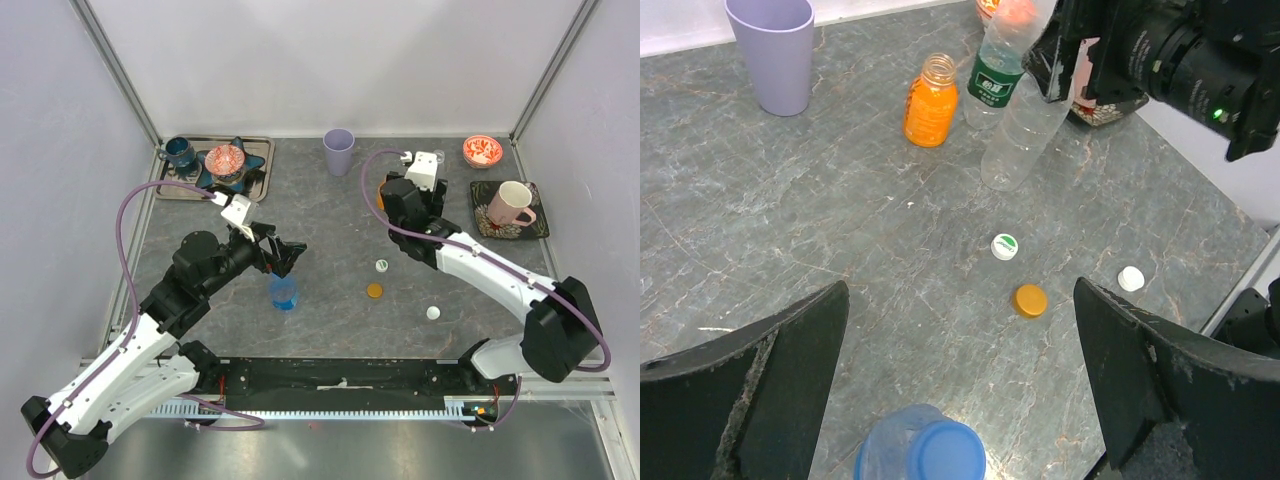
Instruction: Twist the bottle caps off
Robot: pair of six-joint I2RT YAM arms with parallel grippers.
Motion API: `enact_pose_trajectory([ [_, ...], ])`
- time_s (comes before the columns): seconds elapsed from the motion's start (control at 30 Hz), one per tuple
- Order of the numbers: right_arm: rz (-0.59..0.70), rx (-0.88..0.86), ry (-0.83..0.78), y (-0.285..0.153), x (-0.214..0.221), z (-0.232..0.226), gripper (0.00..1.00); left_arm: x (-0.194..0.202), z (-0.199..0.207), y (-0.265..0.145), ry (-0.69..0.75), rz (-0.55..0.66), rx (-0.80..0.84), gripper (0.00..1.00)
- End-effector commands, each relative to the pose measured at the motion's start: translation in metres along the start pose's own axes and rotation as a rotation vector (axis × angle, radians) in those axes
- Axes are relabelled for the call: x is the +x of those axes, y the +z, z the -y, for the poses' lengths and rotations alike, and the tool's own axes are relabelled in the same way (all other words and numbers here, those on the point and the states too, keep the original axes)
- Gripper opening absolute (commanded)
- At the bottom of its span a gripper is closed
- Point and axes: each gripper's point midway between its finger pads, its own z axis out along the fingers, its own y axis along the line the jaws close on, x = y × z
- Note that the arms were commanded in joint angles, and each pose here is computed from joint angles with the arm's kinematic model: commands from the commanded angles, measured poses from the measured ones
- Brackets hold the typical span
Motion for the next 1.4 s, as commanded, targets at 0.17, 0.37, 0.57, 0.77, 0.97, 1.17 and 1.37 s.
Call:
enact_pose_trajectory([
  [0.17, 0.114, -0.227, 0.176, -0.085, -0.107, 0.000, 0.86, -0.039, -0.025, -0.015, -0.006, 0.134, -0.171, 0.99],
  [0.37, -0.022, -0.953, 0.138, -0.187, -0.084, -0.110, 0.84, -0.060, -0.086, -0.054, -0.051, 0.216, -0.566, 0.99],
  [0.57, -0.096, -1.212, 0.039, -0.263, -0.042, -0.176, 0.86, -0.066, -0.121, -0.100, -0.069, 0.248, -0.850, 1.00],
  [0.77, -0.067, -1.223, -0.015, -0.287, -0.034, -0.212, 0.89, -0.052, -0.129, -0.122, -0.085, 0.233, -0.911, 0.99],
  [0.97, -0.068, -1.180, -0.051, -0.282, -0.019, -0.233, 0.89, -0.045, -0.127, -0.132, -0.087, 0.230, -0.886, 0.99],
  [1.17, -0.125, -1.149, -0.100, -0.273, 0.015, -0.247, 0.86, -0.037, -0.125, -0.130, -0.089, 0.211, -0.862, 0.99],
  [1.37, -0.160, -1.134, -0.123, -0.270, 0.033, -0.249, 0.74, -0.031, -0.125, -0.124, -0.090, 0.191, -0.853, 0.99],
])
